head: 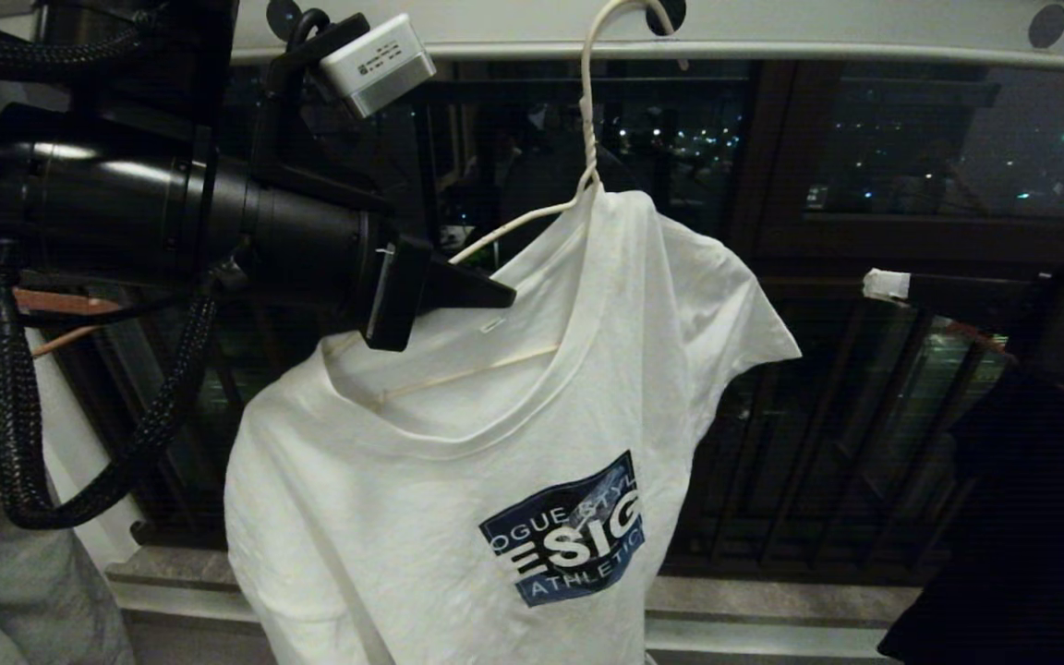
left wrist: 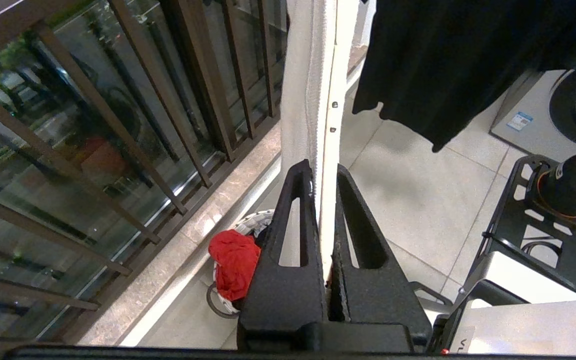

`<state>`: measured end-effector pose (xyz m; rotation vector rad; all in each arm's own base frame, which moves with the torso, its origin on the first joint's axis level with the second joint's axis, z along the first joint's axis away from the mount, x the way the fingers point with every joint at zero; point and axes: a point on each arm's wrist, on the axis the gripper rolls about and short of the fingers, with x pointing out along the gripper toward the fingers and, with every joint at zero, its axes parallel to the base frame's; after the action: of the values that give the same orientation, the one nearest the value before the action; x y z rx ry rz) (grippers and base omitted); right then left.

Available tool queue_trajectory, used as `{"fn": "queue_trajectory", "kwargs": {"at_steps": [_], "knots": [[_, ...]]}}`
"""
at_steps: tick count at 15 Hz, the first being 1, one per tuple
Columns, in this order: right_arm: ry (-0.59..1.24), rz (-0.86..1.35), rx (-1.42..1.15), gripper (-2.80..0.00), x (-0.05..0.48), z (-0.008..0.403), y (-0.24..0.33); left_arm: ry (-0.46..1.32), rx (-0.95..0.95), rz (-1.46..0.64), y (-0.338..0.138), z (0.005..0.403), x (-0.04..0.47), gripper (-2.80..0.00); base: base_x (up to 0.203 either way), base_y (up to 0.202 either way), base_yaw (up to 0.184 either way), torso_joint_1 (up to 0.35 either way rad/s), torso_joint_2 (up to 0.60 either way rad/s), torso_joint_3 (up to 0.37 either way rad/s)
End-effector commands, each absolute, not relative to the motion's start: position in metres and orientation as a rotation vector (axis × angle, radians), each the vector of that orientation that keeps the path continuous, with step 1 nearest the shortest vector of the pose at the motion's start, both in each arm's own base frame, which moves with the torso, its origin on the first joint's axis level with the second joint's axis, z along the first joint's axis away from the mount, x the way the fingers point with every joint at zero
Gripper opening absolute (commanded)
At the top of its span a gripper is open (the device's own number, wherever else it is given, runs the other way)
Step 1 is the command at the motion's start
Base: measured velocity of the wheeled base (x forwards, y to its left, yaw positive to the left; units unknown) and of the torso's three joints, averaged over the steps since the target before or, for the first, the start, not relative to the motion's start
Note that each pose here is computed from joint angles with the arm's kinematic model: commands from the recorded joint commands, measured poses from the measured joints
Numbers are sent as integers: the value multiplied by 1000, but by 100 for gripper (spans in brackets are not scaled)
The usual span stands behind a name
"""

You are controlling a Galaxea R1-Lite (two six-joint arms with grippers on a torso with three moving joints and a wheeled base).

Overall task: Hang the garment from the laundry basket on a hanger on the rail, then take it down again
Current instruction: Hang the clothes on the clothes rack

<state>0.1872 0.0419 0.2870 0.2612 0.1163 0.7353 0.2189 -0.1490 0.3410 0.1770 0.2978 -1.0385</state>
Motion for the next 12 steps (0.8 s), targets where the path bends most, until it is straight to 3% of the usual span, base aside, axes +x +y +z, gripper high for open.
{"fn": "queue_trajectory", "kwargs": {"at_steps": [1, 12], "knots": [[115, 739, 262, -280, 187, 287, 42, 299, 176, -1044, -148, 341, 216, -280, 0, 0, 0, 0, 0, 0], [118, 739, 263, -280, 188, 287, 42, 294, 176, -1052, -149, 345, 208, -280, 0, 0, 0, 0, 0, 0]]}}
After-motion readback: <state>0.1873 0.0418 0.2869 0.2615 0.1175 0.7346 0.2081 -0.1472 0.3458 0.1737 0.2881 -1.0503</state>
